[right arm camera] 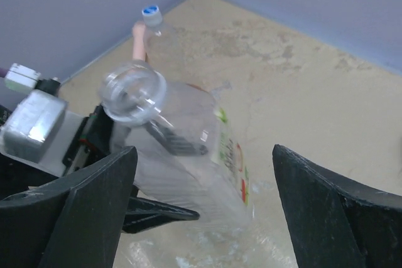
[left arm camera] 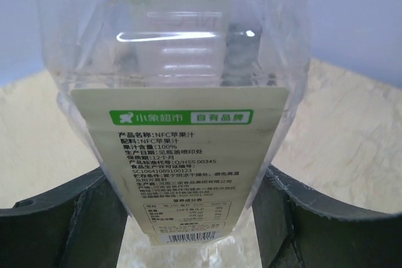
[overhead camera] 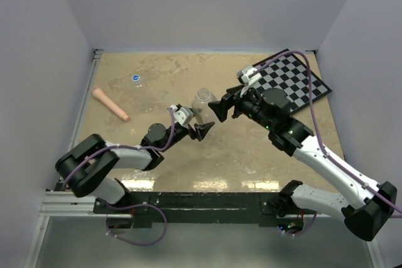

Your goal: Screw on the bottle caps

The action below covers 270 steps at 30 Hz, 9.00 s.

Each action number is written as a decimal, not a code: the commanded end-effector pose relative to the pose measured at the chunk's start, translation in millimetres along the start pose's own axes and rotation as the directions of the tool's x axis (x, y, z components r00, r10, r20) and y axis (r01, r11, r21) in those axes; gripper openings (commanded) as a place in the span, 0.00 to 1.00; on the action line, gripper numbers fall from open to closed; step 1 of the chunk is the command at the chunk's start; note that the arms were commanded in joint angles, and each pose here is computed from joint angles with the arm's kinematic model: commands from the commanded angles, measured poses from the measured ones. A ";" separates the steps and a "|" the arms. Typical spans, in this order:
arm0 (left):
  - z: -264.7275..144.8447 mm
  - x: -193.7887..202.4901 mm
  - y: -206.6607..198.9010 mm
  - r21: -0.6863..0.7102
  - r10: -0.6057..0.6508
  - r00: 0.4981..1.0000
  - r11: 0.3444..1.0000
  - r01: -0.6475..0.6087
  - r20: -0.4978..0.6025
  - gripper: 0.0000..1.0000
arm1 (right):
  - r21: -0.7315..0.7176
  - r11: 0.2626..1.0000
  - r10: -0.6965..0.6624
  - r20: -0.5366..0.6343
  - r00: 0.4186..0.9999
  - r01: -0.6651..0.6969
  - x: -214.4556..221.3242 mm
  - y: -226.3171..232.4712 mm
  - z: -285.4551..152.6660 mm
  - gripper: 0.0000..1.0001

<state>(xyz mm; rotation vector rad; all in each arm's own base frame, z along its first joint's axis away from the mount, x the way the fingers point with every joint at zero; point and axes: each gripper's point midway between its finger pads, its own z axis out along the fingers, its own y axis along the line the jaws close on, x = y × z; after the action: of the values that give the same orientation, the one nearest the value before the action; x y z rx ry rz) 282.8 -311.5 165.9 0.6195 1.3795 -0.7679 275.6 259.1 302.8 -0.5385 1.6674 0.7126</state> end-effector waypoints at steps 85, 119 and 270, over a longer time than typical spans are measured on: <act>-192.5 -123.0 109.6 -0.522 0.247 0.957 0.802 -0.290 -0.152 0.00 | -0.078 0.980 -0.193 -0.593 0.782 0.183 187.7 38.9 140.7 0.18; -122.9 -45.9 6.1 0.288 0.343 0.861 0.926 -0.243 -0.375 0.00 | -0.428 0.794 -0.503 -0.065 0.862 0.431 -34.0 93.6 -37.5 0.14; -96.7 -114.1 -88.7 0.525 0.163 0.983 0.831 -0.184 0.087 0.00 | -0.625 0.743 -0.394 -0.119 0.911 0.240 7.1 120.2 -43.0 0.00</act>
<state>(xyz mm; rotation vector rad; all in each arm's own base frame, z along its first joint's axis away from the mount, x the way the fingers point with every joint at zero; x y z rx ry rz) 164.0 -262.3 192.5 1.1466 1.4141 -0.9432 164.9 315.4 343.1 -1.3181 1.4424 0.9376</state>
